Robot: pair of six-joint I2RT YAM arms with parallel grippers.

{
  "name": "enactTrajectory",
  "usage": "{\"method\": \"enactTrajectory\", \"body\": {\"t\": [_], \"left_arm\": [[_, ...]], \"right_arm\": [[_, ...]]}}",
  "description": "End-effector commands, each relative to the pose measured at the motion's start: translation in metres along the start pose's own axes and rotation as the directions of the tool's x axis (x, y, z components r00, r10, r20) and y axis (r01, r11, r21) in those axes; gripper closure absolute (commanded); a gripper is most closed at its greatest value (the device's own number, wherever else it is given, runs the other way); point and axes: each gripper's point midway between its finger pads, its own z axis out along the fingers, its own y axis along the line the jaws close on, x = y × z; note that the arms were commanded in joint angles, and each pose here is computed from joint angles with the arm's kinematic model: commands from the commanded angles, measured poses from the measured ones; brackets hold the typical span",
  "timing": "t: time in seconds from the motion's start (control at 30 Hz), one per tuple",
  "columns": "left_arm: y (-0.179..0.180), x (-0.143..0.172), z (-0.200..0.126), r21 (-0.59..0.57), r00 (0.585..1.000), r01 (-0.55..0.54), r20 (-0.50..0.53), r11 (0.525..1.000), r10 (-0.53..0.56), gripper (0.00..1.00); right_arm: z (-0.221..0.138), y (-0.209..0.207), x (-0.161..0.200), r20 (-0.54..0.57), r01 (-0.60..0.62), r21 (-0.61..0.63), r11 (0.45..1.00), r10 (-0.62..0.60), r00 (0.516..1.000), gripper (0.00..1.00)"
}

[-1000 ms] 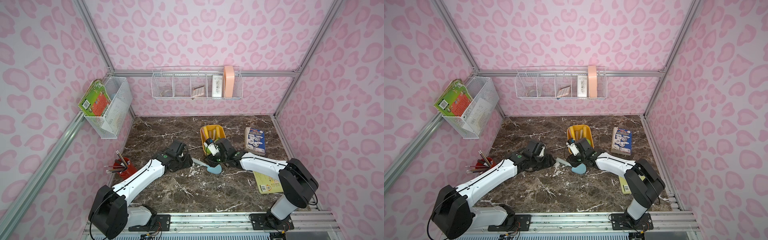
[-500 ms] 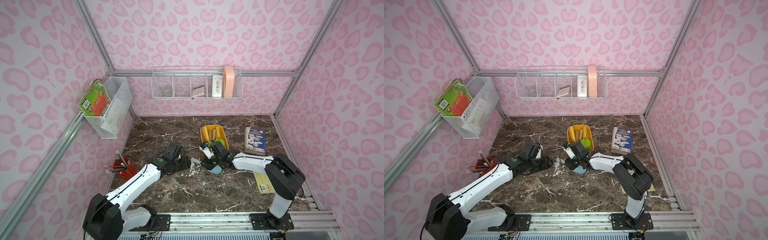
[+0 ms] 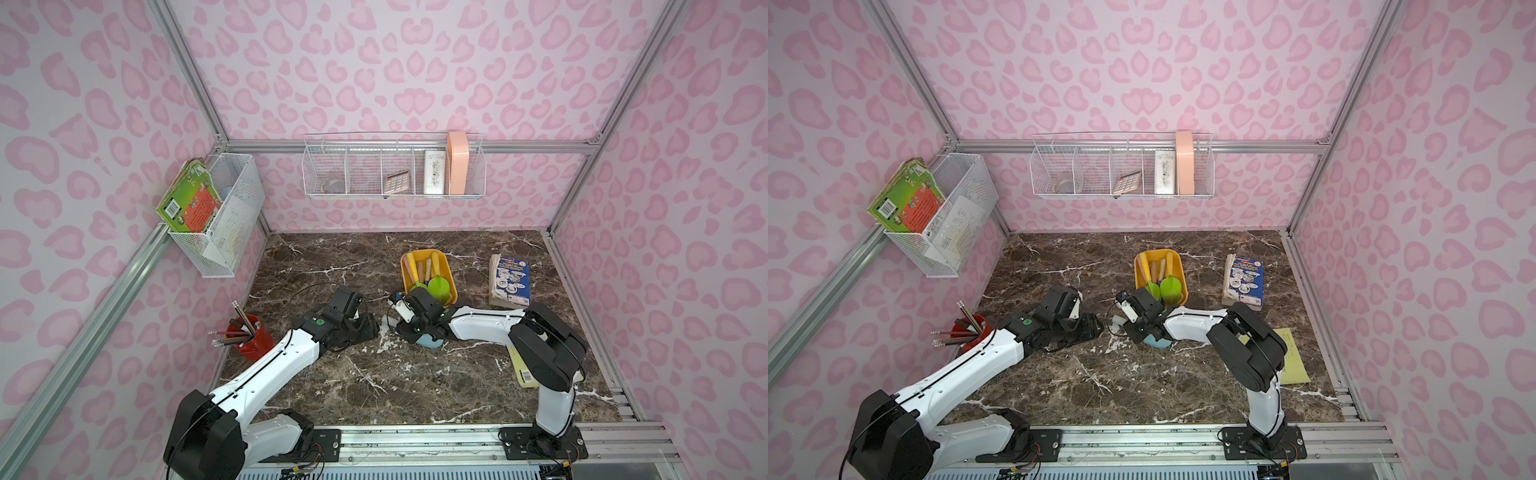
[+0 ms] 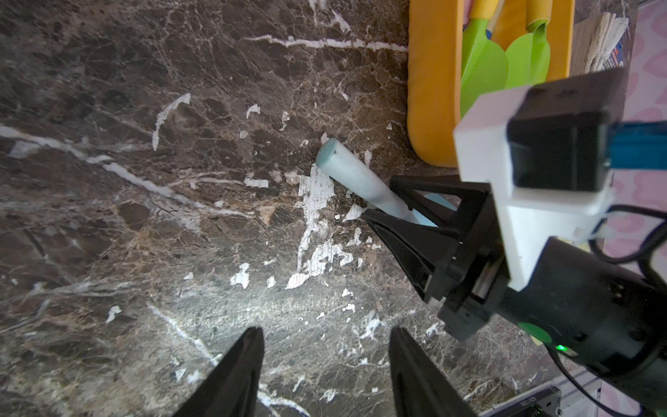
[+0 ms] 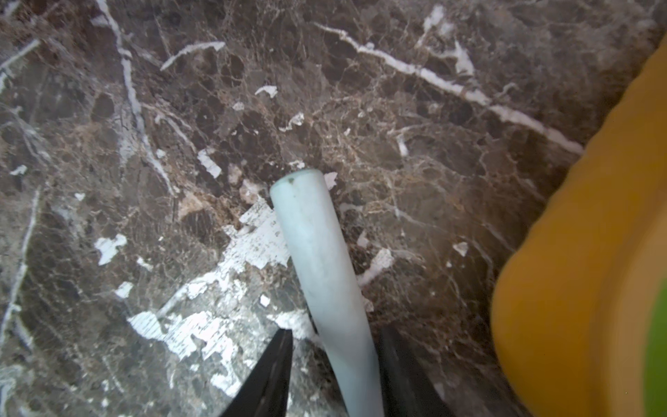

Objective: Put the shovel into the storage box
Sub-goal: Pick up the shovel from the center of the board.

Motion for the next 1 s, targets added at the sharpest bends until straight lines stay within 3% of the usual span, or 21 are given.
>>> {"method": "enactTrajectory", "body": {"t": [0.0,0.37,0.57,0.97], "left_arm": [[0.002,0.0,-0.001,-0.007,1.0,0.004,0.001,1.0,-0.004,0.4],[0.004,0.0,-0.003,-0.013,1.0,0.012,0.008,1.0,-0.012,0.4],[0.004,0.0,-0.005,-0.01,1.0,0.011,0.014,1.0,-0.01,0.4],[-0.001,-0.003,-0.007,0.005,1.0,0.004,0.018,1.0,-0.004,0.4]], "right_arm": [[0.003,-0.004,0.003,-0.02,0.03,0.045,0.999,-0.029,0.999,0.58],[0.013,-0.001,0.01,-0.044,0.045,0.044,0.998,-0.043,0.998,0.66],[0.01,0.005,0.009,-0.042,0.037,0.022,0.999,-0.036,0.998,0.8],[-0.041,0.017,-0.033,0.082,-0.003,-0.03,1.0,0.005,0.997,0.84]]}}
